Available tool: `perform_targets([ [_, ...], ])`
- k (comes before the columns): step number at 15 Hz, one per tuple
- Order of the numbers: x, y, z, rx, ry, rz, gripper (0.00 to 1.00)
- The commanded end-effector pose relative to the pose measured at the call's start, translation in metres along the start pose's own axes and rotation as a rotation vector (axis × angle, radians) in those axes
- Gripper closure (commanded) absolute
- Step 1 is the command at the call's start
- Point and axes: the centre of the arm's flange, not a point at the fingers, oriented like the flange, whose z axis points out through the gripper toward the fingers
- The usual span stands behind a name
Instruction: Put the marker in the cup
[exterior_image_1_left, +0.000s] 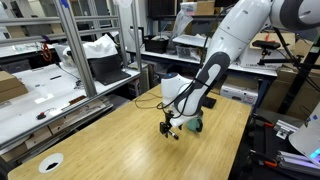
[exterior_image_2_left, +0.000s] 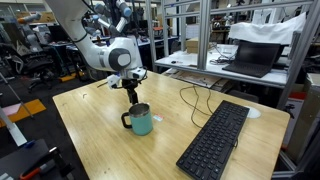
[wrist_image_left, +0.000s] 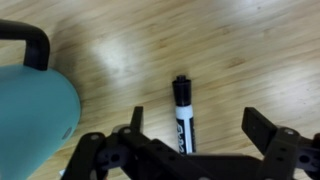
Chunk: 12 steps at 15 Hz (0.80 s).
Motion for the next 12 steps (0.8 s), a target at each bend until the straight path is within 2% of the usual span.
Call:
perform_targets([
  [1,0.003,-0.004,0.005,0.035,-0.038,-0.002,0.0],
  [8,0.005,0.02,0.023,0.073,-0.045,-0.104,0.0],
  [9,0.007,0.023,0.025,0.082,-0.048,-0.113,0.25],
  [10,0.009,0.025,0.026,0.091,-0.051,-0.12,0.27],
  [12,0.01,0.026,0.024,0.094,-0.055,-0.132,0.41],
])
